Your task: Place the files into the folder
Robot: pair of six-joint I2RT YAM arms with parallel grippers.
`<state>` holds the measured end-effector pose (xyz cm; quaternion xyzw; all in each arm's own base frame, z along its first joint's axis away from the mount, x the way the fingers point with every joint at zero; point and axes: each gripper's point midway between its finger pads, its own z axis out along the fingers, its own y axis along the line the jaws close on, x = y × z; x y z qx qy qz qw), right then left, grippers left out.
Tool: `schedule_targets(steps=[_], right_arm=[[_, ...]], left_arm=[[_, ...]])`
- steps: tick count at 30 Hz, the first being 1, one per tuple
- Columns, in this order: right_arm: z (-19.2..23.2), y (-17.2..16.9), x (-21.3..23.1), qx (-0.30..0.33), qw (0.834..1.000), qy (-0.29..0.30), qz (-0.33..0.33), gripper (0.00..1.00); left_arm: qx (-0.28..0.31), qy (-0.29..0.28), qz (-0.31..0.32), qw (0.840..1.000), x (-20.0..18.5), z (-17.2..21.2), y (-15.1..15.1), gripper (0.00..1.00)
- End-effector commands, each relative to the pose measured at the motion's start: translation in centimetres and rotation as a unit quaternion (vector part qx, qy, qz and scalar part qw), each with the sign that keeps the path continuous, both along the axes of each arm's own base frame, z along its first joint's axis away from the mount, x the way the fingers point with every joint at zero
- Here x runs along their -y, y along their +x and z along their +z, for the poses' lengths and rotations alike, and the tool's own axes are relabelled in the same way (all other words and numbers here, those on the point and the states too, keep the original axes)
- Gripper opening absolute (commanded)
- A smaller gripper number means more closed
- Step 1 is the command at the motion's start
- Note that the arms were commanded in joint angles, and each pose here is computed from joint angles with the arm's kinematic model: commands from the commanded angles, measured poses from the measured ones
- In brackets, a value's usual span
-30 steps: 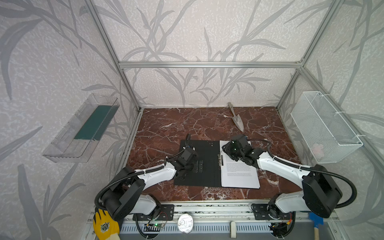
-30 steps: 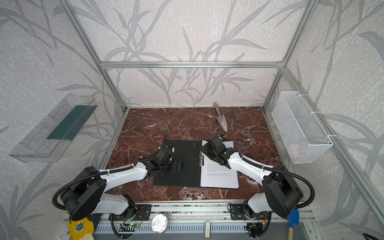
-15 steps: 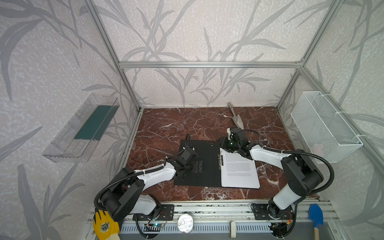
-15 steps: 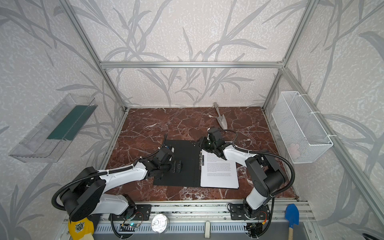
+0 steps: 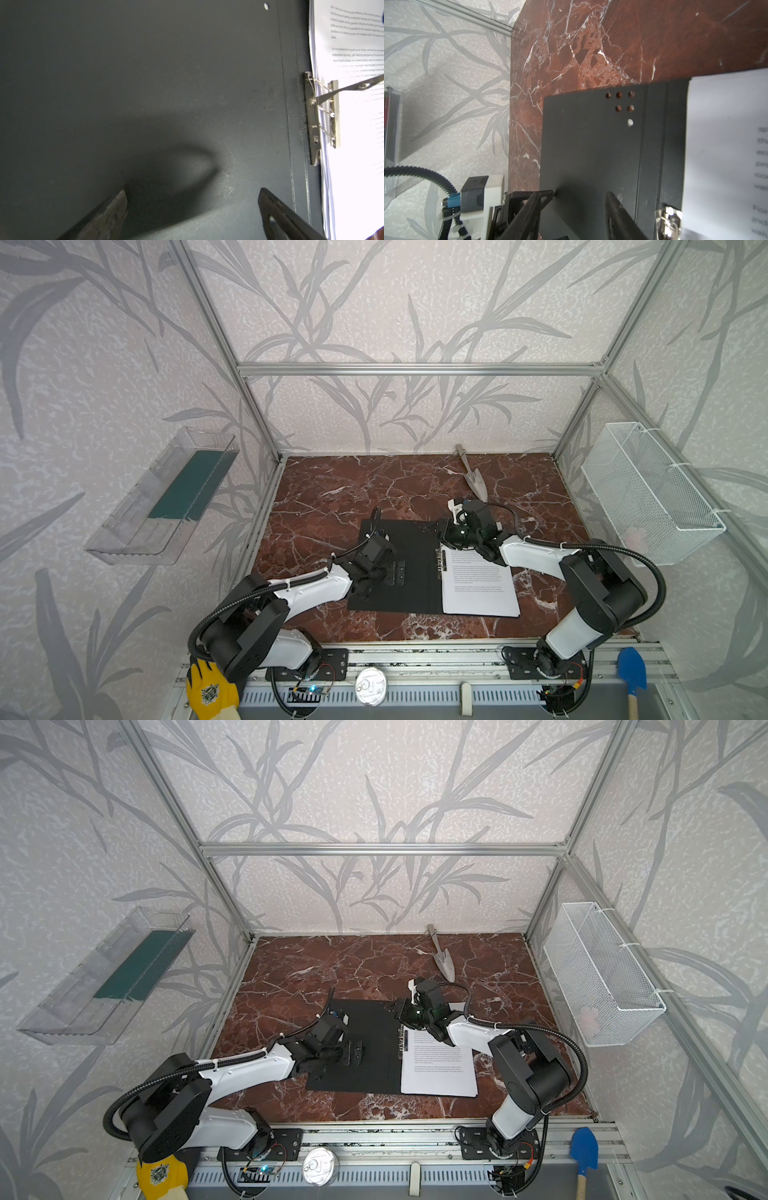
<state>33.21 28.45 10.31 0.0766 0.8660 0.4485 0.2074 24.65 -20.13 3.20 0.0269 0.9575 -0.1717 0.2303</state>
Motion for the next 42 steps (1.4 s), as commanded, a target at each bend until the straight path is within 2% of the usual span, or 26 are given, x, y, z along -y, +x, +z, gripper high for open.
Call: schedule_targets(steps=[1,13,17,20,23,26,32,33,36,37,40,42], right_arm=[[0.8,-1.5,0.1,0.002,1.0,0.009,0.01,0.51],[2.1,-3.3,1.0,0.015,1.0,0.012,0.008,0.53],[4.1,-3.8,2.7,0.06,0.996,-0.063,-0.021,0.55],[5.3,-4.3,3.8,0.05,0.995,-0.07,-0.047,0.75],[6.5,-4.9,4.4,0.061,0.995,-0.066,-0.053,0.99],[6.1,-5.0,6.0,0.053,0.991,-0.078,-0.091,0.99],[5.5,-4.7,6.3,0.043,0.99,-0.029,-0.13,0.99],[5.2,-4.9,6.4,0.035,0.99,-0.031,-0.132,1.0],[4.5,-5.8,7.0,-0.002,0.984,-0.074,-0.161,0.94],[4.3,-6.2,7.1,-0.018,0.98,-0.083,-0.178,0.91],[2.9,-7.2,7.1,-0.077,0.97,-0.082,-0.214,0.66],[2.2,-7.5,6.4,-0.096,0.968,-0.071,-0.221,0.56]], left_arm=[[-0.062,0.043,0.012,0.997,-2.3,-2.7,-2.7,0.99],[-0.063,0.042,0.011,0.997,-2.3,-2.8,-2.7,0.99],[-0.067,0.039,0.008,0.997,-2.1,-2.9,-2.8,0.99],[-0.068,0.039,0.009,0.997,-2.1,-2.9,-2.8,0.99],[-0.067,0.039,0.009,0.997,-2.1,-2.9,-2.7,0.99],[-0.066,0.039,0.009,0.997,-2.2,-2.8,-2.8,0.99],[-0.066,0.04,0.011,0.997,-2.2,-2.9,-2.7,0.99],[-0.068,0.037,0.01,0.997,-2.0,-3.0,-2.7,0.99],[-0.073,0.031,0.007,0.997,-1.8,-3.0,-2.9,0.99],[-0.073,0.03,0.006,0.997,-1.8,-3.0,-2.9,0.99],[-0.069,0.023,0.005,0.997,-1.7,-2.7,-2.9,0.99],[-0.066,0.022,0.005,0.998,-1.7,-2.5,-3.0,0.99]])
